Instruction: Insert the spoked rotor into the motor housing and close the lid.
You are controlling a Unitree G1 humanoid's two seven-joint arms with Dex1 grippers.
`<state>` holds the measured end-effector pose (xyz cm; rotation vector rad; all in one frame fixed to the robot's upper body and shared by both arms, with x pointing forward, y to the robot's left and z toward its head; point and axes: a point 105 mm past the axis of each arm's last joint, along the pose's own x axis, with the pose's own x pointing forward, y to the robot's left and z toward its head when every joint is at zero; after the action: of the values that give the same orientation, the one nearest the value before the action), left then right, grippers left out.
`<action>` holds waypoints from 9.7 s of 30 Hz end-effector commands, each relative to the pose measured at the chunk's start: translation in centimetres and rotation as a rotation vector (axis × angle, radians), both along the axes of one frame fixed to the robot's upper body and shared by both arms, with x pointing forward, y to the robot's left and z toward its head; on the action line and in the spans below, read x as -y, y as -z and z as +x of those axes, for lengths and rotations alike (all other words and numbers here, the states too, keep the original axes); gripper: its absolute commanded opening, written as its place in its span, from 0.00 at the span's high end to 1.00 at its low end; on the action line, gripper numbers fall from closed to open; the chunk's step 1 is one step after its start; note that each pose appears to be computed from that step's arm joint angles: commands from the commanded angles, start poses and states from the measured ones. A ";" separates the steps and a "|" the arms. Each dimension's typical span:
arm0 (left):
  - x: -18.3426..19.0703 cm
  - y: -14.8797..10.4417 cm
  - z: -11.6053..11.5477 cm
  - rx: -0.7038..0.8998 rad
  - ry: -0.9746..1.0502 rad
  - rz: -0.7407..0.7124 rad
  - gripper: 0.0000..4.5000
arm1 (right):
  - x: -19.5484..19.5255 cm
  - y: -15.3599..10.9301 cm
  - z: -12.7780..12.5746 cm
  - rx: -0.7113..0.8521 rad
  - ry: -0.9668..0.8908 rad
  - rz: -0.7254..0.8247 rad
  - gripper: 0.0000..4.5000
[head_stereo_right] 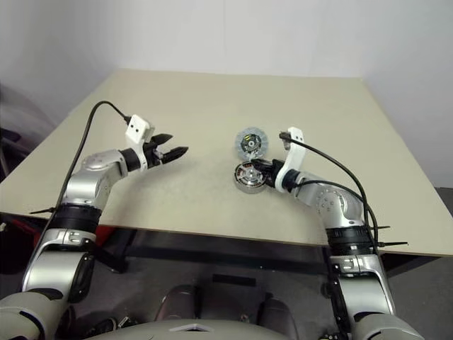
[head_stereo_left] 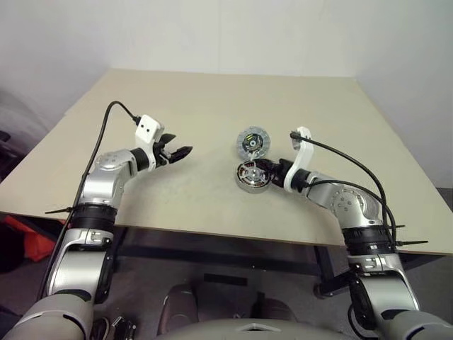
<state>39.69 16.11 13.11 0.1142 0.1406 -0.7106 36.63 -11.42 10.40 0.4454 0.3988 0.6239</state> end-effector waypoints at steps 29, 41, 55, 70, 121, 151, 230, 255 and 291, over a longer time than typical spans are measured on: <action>0.8 -1.7 0.1 0.065 0.021 -0.003 0.12 | 0.8 -3.4 1.6 0.118 0.075 0.018 1.00; 0.5 -1.6 0.0 0.061 0.012 -0.003 0.12 | -0.1 4.9 -0.9 -0.126 0.064 -0.094 1.00; 0.6 -1.5 0.1 0.060 0.011 -0.004 0.12 | -0.5 -1.8 1.0 0.060 0.057 -0.019 1.00; 0.4 -1.5 -0.2 0.063 0.003 -0.004 0.12 | -2.1 5.6 0.5 -0.115 0.049 -0.097 1.00; 0.9 -1.3 -0.1 0.063 0.019 0.001 0.12 | -1.3 5.2 2.1 -0.107 0.131 -0.069 1.00; 1.4 -0.7 -0.2 0.051 0.025 -0.009 0.12 | 4.3 -5.6 -1.2 0.552 -0.343 -0.646 0.87; 0.9 0.8 -1.5 0.030 -0.030 -0.029 0.12 | -4.4 -5.3 -0.5 0.171 -0.746 -0.570 0.99; -0.6 1.1 -2.7 0.022 -0.089 -0.018 0.12 | -8.2 -4.5 1.6 -0.359 -0.151 -0.321 0.99; 0.2 1.0 -1.6 0.027 -0.068 -0.023 0.12 | -8.5 -6.7 -3.5 0.698 -0.978 -0.859 0.01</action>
<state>37.70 16.38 10.25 0.0768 0.1770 -0.6249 33.47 -3.67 17.12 -0.6513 0.2688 1.3057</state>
